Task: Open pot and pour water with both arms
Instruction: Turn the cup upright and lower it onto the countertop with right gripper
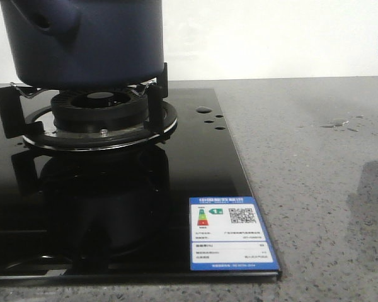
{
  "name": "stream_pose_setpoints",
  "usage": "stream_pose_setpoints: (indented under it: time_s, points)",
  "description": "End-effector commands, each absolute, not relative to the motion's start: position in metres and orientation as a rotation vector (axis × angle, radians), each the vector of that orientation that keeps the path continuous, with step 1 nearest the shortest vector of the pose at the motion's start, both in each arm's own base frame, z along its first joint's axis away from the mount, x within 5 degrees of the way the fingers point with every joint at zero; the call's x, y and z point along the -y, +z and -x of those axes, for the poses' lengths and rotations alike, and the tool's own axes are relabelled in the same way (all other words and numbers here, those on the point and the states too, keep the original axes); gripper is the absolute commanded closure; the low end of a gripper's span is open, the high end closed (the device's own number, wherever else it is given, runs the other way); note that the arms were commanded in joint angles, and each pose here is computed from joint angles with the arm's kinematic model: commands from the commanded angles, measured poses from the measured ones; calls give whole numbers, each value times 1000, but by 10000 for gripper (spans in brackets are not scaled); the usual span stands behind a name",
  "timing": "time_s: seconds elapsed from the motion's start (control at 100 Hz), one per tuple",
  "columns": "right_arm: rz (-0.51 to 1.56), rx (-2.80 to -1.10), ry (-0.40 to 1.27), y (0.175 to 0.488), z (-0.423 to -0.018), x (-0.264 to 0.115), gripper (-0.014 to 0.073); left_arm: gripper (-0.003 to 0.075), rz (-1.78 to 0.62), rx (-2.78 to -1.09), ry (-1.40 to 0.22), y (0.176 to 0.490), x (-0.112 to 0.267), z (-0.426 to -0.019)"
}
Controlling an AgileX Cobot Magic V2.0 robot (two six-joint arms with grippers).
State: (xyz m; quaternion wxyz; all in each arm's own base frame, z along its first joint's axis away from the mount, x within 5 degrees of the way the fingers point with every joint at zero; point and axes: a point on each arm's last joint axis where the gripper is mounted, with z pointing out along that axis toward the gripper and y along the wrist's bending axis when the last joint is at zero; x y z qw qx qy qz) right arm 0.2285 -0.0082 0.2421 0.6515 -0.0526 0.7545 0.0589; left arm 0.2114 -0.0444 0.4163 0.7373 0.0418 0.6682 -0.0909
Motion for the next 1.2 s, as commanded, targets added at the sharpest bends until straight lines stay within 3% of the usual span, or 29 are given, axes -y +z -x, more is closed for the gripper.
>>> stream_pose_setpoints:
  time_s: [0.0, 0.26, 1.19]
  points:
    - [150, -1614, 133, 252, -235, 8, 249, 362, -45, -1310, -172, 443, 37, -202]
    - [205, -1667, 87, 237, -243, 10, 249, 362, -45, -1310, -172, 443, 37, -202]
    - [218, -1726, 44, 232, -242, 12, 249, 362, -45, -1310, -172, 443, 37, -202]
